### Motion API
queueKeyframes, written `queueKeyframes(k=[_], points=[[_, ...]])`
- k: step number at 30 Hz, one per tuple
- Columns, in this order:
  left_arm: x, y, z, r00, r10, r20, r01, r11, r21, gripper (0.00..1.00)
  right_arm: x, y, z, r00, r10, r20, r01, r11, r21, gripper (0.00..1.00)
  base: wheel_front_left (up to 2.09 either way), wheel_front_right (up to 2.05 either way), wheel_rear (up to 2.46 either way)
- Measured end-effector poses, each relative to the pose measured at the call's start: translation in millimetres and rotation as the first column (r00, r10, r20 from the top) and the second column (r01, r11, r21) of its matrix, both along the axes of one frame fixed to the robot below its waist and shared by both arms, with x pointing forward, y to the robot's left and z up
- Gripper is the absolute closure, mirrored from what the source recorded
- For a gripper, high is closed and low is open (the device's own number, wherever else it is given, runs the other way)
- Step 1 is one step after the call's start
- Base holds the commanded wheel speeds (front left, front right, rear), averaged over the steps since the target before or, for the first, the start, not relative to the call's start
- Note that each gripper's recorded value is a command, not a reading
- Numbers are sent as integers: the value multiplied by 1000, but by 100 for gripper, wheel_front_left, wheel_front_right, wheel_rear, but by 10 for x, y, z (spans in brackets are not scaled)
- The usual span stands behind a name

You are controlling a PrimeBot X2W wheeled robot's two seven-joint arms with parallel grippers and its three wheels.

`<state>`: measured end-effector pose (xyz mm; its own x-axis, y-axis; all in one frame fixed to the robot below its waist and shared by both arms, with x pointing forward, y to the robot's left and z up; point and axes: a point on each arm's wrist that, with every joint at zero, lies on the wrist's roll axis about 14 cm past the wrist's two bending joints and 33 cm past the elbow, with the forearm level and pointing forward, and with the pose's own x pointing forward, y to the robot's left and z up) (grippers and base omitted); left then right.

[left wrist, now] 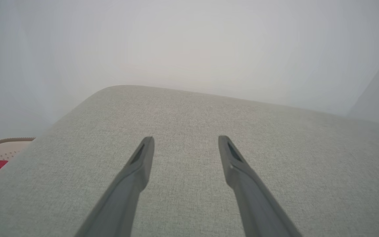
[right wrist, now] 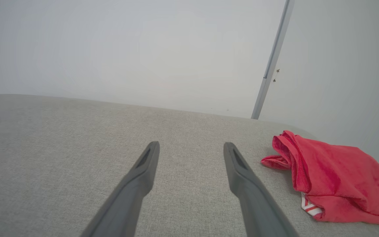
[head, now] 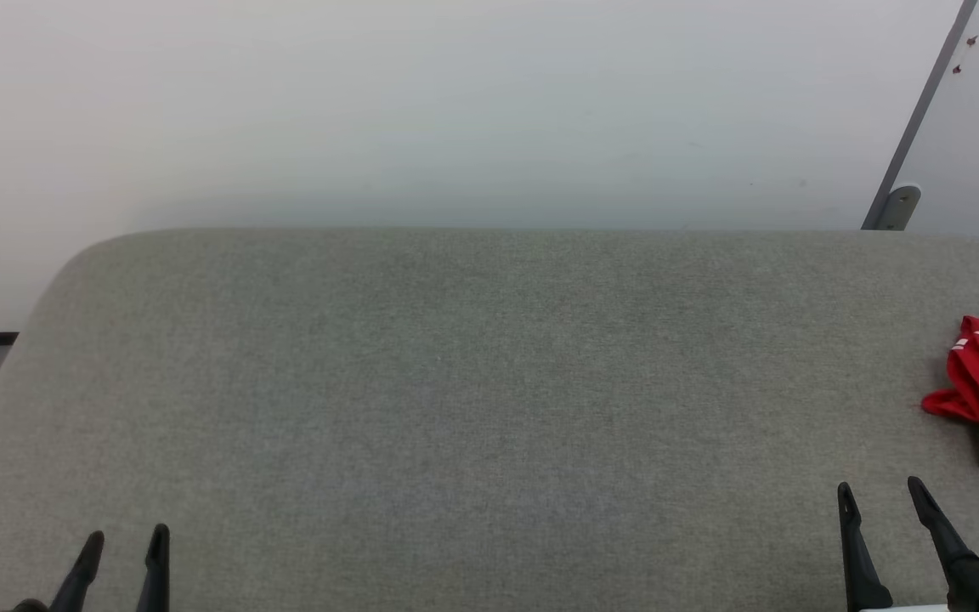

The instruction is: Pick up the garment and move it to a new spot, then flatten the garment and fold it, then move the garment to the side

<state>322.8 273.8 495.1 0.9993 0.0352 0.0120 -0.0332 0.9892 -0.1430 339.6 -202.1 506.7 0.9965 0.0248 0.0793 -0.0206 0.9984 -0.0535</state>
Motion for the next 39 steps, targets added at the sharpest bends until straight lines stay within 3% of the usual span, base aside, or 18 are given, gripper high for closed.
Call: queueKeyframes(k=[1,2,7,18,27,39], points=[[-2,5,8,1000,2,3,-2,1000,2,0,2,6,-1,1000,2,-1,-2,1000,-2,0,0,0,0],[-6,19,17,1000,8,6,-8,1000,4,100,4,12,2,1000,3,0,-3,1000,-2,100,0,0,0],[-66,-77,-192,999,14,-50,-17,999,-49,100,-46,27,-200,998,-1,-68,3,1000,22,100,0,0,0],[-1,-112,-224,997,46,-68,-61,969,-238,100,-12,-53,-245,994,-35,-102,59,968,245,100,0,0,0],[72,-154,-215,996,59,-71,-82,923,-377,100,32,-78,-238,993,-43,-112,85,911,404,100,0,0,0],[171,-221,-193,995,64,-72,-93,840,-534,100,115,-91,-207,993,-41,-115,101,806,583,100,0,0,0]])
